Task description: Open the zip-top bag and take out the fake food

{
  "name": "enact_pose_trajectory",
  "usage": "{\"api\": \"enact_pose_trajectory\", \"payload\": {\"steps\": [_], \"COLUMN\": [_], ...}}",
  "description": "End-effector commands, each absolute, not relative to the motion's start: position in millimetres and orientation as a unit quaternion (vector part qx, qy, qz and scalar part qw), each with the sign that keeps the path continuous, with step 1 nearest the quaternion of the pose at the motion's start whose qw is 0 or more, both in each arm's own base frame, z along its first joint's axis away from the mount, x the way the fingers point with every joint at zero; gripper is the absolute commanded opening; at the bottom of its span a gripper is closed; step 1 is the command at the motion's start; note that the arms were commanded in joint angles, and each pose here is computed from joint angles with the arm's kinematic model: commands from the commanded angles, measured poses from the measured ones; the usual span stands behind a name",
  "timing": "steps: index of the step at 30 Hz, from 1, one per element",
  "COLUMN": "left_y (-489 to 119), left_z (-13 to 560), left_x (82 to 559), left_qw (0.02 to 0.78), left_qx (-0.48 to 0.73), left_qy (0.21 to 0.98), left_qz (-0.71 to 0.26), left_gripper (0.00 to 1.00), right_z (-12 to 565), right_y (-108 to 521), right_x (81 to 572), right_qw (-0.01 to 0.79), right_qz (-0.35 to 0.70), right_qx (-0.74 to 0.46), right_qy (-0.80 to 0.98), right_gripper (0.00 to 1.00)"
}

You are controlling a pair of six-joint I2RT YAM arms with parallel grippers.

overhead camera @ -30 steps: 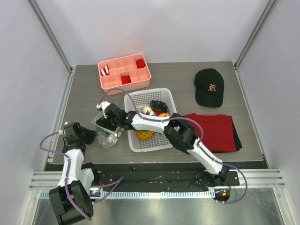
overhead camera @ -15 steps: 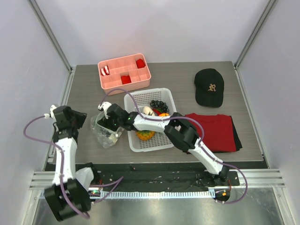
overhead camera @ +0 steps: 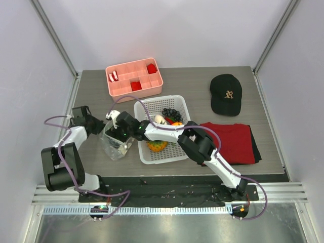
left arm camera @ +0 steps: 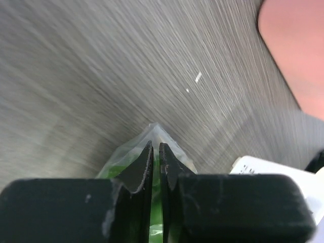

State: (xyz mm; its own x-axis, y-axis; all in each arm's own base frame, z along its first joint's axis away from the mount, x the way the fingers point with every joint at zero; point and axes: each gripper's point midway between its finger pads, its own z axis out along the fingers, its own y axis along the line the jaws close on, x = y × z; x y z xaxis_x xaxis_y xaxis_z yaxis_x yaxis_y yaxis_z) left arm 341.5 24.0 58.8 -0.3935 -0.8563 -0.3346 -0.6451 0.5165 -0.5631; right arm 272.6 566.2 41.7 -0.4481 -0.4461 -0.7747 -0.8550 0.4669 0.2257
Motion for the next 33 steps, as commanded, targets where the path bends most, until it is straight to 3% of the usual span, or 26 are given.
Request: {"api": "enact_pose_trajectory", "payload": {"steps": [1,8,11,15,19,20,23,25,28,33], "left_y": [8,-19,-21,-12,-3,-2,1,3,4,-10], "left_z": [57,49,55,77,121,134,157,165,163,162], "left_x": [351,330,323,319,315,314,300,286,267,246], "left_qw": [0.315,0.313,0.321,0.347,0.39,0.404,0.423,0.432,0.432,0.45], "left_qx": [-0.441,-0.422,-0.415,-0.401,-0.384,-0.382,-0.391,-0.402,-0.423,-0.428], "left_qy": [0.82,0.826,0.825,0.827,0.82,0.814,0.799,0.79,0.779,0.752], "left_qz": [-0.185,-0.205,-0.209,-0.186,-0.168,-0.169,-0.17,-0.165,-0.167,-0.222], "left_gripper": [0.07,0.07,0.07,0.13,0.41,0.55,0.72,0.76,0.76,0.62], "right_z": [93,96,102,110,118,121,129,136,146,162], "right_y": [581,588,588,583,572,570,563,559,554,547], "right_x": [278,285,288,287,281,281,277,276,273,269], "right_qw": [0.369,0.379,0.382,0.381,0.38,0.381,0.377,0.372,0.361,0.32], "right_qz": [0.345,0.35,0.351,0.351,0.347,0.348,0.348,0.35,0.367,0.419], "right_qx": [-0.412,-0.389,-0.376,-0.369,-0.369,-0.369,-0.367,-0.361,-0.351,-0.319], "right_qy": [0.759,0.763,0.768,0.772,0.774,0.773,0.776,0.78,0.782,0.787], "right_gripper": [0.99,0.91,0.82,0.57,0.35,0.26,0.19,0.17,0.16,0.15]}}
